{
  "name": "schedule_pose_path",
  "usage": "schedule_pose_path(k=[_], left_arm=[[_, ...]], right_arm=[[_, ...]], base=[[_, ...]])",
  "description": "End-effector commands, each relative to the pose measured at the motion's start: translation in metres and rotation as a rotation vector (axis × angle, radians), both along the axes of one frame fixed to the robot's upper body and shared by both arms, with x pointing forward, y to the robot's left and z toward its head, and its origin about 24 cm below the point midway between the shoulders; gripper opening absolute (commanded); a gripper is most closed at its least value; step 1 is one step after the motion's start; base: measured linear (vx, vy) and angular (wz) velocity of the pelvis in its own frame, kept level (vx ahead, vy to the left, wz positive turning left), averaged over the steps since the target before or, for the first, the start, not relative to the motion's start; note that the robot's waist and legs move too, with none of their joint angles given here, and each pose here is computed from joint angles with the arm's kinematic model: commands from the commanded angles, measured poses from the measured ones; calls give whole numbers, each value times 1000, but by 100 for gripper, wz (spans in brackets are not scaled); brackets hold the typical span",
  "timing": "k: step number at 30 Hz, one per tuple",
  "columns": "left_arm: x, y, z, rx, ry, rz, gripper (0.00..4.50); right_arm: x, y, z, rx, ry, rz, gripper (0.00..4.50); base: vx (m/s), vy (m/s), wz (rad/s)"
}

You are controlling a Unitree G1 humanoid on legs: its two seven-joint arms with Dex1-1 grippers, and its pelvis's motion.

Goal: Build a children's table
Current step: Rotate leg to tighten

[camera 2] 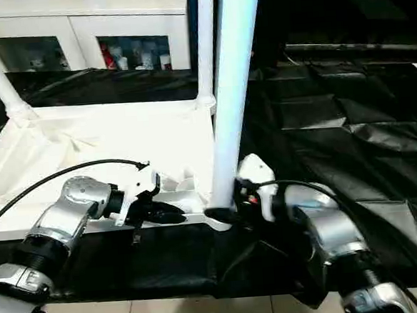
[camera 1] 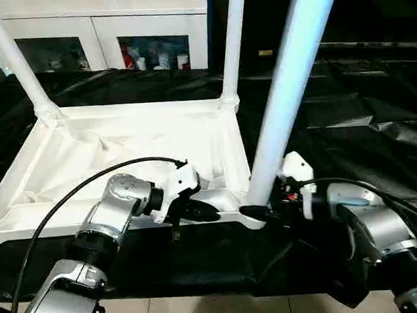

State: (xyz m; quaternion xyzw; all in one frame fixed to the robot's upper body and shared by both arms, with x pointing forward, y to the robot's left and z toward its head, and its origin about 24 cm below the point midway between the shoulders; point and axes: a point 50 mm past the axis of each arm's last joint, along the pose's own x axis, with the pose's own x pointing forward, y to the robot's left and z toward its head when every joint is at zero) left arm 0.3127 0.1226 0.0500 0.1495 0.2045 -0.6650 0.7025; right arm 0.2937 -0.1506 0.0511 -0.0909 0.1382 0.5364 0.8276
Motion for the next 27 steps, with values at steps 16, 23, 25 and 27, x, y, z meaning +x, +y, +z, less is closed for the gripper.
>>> schedule_pose_path(k=[16,23,25,27], left_arm=[[-8,-3,-3,-44,41,-15,0],[6,-15,-8,-25,-13,152,0],[10,-19,-9,-22,-21,192,0],[18,-36,-11,-21,-52,284,0]], right_arm=[[0,-9,-3,-27,33,-5,265],[10,-3,-18,3,52,-242,245],[13,-1,-22,-1,52,-312,244],[17,5,-32,2,65,-491,243]], base=[[0,0,0],[0,0,0],[0,0,0],[0,0,0]])
